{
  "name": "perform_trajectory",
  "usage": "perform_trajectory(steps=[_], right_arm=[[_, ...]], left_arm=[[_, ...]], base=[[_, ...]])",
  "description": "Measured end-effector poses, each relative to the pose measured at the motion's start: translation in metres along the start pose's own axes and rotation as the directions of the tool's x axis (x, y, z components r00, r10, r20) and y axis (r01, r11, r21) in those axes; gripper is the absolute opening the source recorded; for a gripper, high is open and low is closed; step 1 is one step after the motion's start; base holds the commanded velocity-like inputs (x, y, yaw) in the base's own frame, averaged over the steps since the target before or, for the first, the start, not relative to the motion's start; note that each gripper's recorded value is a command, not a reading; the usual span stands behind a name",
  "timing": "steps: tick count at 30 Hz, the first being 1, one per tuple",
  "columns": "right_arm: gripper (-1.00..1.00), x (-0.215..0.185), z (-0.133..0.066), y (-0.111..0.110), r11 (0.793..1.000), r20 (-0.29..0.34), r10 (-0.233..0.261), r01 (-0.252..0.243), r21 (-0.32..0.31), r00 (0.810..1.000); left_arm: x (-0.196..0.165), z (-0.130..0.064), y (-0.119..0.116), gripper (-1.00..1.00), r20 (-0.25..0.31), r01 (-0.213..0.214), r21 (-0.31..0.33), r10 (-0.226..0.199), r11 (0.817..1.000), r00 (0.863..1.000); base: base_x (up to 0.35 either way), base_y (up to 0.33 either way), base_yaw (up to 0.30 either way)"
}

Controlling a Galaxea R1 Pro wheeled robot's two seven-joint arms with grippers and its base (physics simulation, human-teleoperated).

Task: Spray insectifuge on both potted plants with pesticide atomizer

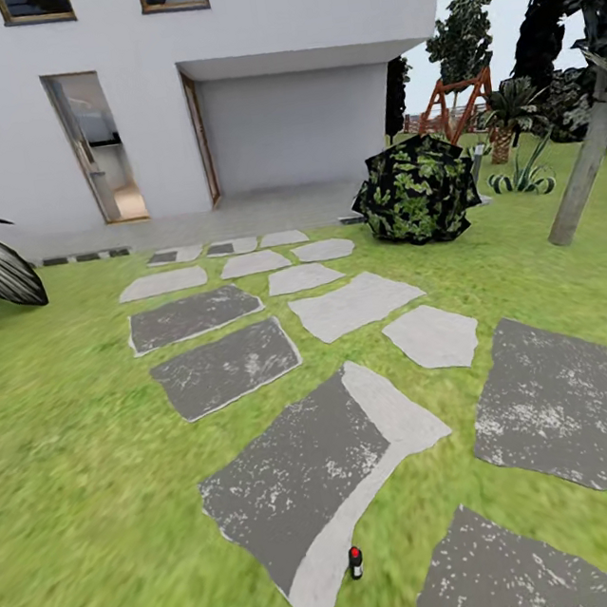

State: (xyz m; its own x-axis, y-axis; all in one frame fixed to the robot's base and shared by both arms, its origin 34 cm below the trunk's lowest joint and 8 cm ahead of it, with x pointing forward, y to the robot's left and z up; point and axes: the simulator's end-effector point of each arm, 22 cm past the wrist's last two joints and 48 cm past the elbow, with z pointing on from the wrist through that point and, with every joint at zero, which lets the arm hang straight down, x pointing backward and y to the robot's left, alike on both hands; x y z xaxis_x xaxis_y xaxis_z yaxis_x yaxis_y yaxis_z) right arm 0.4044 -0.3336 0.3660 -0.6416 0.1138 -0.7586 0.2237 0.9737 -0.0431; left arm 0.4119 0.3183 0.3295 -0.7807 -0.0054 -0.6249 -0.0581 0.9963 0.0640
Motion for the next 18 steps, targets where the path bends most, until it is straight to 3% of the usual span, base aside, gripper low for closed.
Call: perform_trajectory(steps=[7,13,18], right_arm=[[1.0,-0.0002,-0.0001,0.0,1.0,0.001,0.0,0.0,0.0,1.0],[1.0,-0.0002,0.0,-0.0006,1.0,0.001,0.0,0.0,0.003,1.0],[1.0,-0.0001,0.0,-0.0001,1.0,0.0,0.0,0.0,0.001,1.0]], left_arm=[[0.0001,-0.0002,0.0002,1.0,0.0,0.0,0.0,0.0,1.0,1.0],[0.0,-0.0001,0.0001,1.0,0.0,0.0,0.0,0.0,1.0,1.0],[0.0,-0.0001,-0.0002,1.0,0.0,0.0,0.0,0.0,1.0,1.0]], base=[[0.157,0.273,-0.296],[0.18,0.283,-0.109],[0.158,0.3,-0.237]])
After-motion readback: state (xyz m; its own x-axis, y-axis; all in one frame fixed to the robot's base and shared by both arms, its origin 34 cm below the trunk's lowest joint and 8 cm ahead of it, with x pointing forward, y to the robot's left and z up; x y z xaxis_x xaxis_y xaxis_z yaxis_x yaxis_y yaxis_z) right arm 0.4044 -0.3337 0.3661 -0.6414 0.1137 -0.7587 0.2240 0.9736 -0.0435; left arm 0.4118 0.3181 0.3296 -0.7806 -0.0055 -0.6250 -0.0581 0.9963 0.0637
